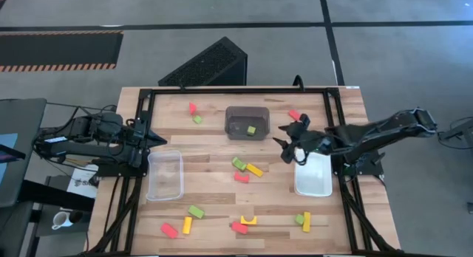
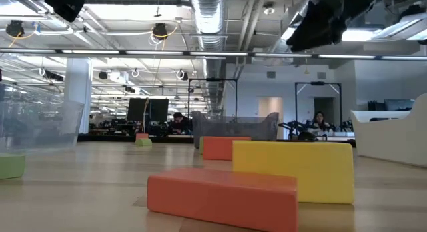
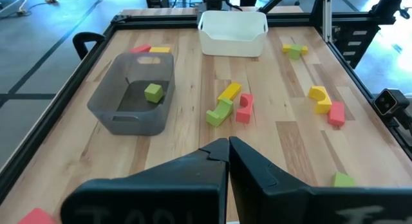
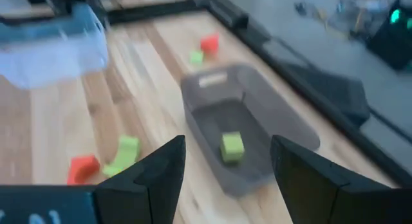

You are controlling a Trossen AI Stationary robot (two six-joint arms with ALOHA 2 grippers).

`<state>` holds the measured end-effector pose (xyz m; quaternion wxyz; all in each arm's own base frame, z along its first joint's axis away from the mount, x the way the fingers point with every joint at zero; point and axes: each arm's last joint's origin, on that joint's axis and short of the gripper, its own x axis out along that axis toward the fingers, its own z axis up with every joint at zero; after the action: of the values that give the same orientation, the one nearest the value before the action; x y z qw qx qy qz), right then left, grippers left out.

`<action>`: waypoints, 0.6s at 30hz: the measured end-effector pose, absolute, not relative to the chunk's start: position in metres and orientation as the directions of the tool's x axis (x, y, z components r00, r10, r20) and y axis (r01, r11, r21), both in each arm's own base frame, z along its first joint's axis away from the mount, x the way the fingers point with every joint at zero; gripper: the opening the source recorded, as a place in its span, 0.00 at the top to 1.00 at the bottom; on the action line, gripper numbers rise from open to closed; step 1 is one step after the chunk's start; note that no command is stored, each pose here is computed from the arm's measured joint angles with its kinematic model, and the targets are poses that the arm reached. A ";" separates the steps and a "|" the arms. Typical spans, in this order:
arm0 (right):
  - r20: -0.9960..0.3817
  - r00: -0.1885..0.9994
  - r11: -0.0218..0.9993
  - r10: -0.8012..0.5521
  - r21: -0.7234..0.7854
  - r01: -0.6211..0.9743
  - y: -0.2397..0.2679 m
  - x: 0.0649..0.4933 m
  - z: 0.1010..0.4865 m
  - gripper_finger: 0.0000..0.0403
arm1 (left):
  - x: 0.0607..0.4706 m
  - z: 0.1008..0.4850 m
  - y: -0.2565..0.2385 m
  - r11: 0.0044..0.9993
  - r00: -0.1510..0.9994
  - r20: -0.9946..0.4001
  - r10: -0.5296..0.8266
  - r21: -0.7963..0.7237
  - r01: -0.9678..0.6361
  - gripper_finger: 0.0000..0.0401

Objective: Sort & place blocks by color
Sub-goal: Put the orange block into the transparent bin

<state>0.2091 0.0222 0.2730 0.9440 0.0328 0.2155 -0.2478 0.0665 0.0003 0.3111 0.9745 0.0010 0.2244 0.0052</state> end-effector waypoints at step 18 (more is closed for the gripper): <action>-0.265 0.893 0.931 -0.364 -0.145 0.336 0.041 0.194 0.300 0.38 | 0.072 0.317 0.002 0.996 0.929 -0.364 0.068 -0.023 -0.082 1.00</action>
<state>0.1943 0.0406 0.2996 0.9717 -0.0478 0.1453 -0.1801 0.0717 0.0019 0.3169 0.9819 -0.0188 0.1845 0.0383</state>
